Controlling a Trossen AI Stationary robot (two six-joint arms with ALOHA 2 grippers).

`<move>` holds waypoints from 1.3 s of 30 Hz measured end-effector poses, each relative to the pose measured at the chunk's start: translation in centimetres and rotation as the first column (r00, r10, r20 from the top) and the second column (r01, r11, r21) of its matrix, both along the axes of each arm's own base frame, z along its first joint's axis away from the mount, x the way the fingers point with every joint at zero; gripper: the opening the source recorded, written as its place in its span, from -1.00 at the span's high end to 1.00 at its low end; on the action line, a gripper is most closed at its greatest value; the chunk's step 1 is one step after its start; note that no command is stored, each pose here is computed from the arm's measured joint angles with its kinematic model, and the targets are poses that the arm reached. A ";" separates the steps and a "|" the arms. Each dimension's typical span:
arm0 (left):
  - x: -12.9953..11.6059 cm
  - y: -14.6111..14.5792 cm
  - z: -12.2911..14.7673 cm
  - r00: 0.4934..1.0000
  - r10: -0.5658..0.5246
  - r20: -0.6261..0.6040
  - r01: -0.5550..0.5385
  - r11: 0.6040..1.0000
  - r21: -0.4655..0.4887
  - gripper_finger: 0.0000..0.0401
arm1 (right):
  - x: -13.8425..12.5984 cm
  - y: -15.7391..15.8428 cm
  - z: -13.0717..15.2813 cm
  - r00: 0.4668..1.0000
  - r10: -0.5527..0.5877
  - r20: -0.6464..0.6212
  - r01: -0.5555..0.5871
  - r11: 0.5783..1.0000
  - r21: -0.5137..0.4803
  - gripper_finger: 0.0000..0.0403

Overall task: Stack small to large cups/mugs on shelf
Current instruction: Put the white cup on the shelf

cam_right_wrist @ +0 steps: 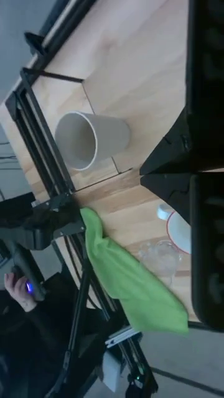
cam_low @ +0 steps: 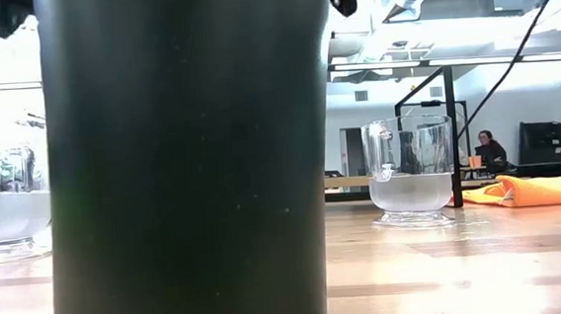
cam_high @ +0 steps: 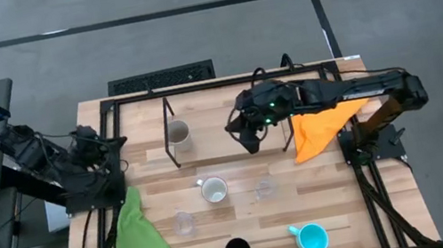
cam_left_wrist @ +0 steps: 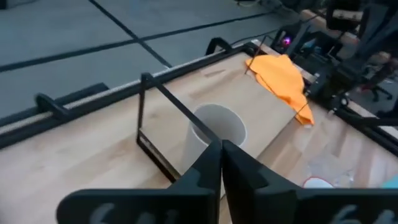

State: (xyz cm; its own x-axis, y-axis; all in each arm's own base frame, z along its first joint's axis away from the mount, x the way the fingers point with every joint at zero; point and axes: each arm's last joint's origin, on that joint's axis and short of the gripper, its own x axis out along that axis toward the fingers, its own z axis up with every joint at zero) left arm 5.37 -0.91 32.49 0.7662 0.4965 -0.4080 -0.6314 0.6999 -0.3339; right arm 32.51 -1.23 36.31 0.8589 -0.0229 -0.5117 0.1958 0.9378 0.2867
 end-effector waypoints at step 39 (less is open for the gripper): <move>7.9 8.0 -6.0 0.934 -0.118 -0.339 0.174 0.975 0.141 1.00 | -0.5 3.2 0.3 0.998 0.062 0.001 -0.062 0.998 -0.006 0.94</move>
State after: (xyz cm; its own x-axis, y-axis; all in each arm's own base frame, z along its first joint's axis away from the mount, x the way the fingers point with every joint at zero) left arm 13.32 7.10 26.48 0.6738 0.4717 -0.5687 -0.5722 0.8201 0.0022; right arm 32.03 1.96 36.62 0.8594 0.0271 -0.5106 0.1373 0.9497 0.2815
